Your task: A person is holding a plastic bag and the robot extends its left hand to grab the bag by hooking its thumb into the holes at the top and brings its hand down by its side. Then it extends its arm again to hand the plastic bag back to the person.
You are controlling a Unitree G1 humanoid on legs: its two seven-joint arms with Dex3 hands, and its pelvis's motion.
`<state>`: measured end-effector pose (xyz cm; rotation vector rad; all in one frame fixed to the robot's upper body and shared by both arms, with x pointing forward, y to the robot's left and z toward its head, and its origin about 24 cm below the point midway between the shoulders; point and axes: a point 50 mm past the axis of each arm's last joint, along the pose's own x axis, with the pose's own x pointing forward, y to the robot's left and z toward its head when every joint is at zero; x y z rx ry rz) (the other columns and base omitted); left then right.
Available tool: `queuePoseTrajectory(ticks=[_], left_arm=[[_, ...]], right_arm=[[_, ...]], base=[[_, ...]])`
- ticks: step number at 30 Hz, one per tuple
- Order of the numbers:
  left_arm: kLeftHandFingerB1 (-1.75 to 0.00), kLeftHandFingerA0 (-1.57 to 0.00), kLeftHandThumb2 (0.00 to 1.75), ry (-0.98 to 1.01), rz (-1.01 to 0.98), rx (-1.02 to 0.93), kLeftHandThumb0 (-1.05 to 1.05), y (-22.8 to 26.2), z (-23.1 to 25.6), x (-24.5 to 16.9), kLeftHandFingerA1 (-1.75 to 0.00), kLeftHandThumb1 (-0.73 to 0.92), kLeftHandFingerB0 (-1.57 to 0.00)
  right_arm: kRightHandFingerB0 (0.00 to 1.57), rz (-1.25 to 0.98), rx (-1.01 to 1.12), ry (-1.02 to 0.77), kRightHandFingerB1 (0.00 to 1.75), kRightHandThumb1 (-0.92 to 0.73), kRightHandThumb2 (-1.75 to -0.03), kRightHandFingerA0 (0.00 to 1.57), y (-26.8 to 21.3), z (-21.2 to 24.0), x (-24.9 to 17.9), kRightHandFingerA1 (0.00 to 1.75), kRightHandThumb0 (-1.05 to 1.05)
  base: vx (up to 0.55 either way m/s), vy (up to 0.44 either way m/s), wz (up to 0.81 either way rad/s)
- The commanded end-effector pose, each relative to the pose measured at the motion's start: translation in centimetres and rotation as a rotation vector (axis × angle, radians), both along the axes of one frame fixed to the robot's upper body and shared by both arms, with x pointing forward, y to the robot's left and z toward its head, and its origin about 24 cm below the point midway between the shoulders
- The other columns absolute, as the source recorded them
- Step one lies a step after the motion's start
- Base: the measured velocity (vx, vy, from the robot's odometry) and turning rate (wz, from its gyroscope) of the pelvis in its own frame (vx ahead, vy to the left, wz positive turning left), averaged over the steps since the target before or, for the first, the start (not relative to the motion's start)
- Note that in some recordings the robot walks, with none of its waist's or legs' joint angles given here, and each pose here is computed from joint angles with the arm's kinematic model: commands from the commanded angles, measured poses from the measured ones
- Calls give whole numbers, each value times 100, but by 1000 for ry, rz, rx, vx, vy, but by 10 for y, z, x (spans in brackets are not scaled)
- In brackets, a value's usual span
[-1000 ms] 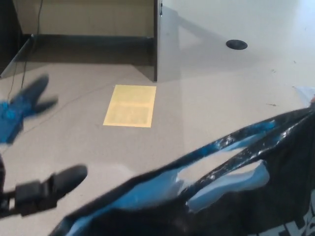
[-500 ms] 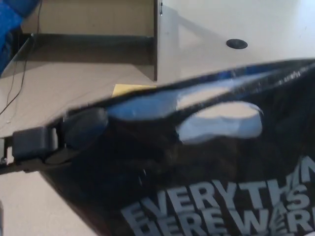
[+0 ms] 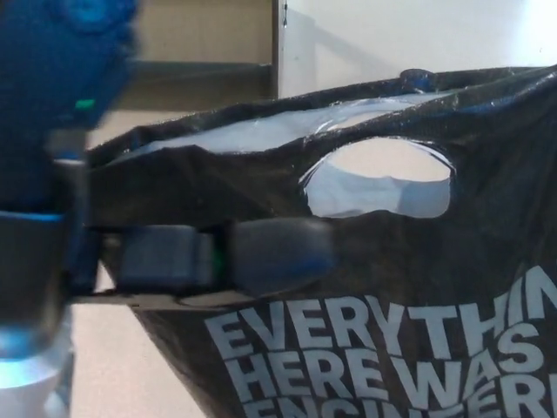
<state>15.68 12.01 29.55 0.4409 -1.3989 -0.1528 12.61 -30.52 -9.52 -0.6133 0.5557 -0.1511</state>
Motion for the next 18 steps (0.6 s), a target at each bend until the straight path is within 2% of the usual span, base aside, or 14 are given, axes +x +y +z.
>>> queuePoseTrajectory(ticks=[1,2,3,6,7,9,10,13,14,18], left_arm=[[-27,-10,56,134,203,207,-74,-21,-1,24,-28,50,-9],[-26,-11,73,131,222,216,-78,-23,0,28,-22,41,-7],[-22,-11,85,124,247,230,-74,-26,1,31,-13,47,-10],[-24,-10,84,115,298,263,-72,-32,3,37,-12,45,-9],[-28,-3,82,128,298,259,-66,-34,2,40,-15,39,-3],[-28,-6,81,139,300,256,-65,-37,2,43,-15,41,-5],[-29,-4,56,146,304,254,-73,-39,2,45,-26,47,-4],[-29,-4,56,153,340,255,-72,-46,1,52,-26,48,-5],[-30,-9,81,154,351,256,-67,-47,1,53,-15,43,-7],[-27,-8,80,175,407,292,-66,-53,-2,62,-18,42,-7]], right_arm=[[46,-4,-5,-1,38,-63,-59,57,-7,3,-2,42,-37],[46,-4,-3,-3,38,-63,-58,56,-6,3,-1,42,-36],[47,-5,-3,-3,38,-63,-58,58,-7,3,-1,42,-35],[48,-5,-2,-8,38,-63,-58,58,-6,4,0,42,-35],[48,3,-5,-7,38,-63,-58,59,-6,4,-1,43,-35],[48,6,-3,-4,39,-63,-58,58,-5,3,0,43,-34],[47,15,-11,2,38,-64,-59,56,-5,3,-1,43,-34],[47,19,-13,8,38,-64,-59,56,-5,3,-1,42,-34],[48,17,-9,5,38,-63,-59,57,-5,3,0,43,-34],[49,18,-13,-3,39,-62,-58,59,-6,5,3,43,-34]], base=[[0,0,0],[0,0,0],[0,0,0],[0,0,0],[0,0,0],[0,0,0],[0,0,0],[0,0,0],[0,0,0],[0,0,0]])
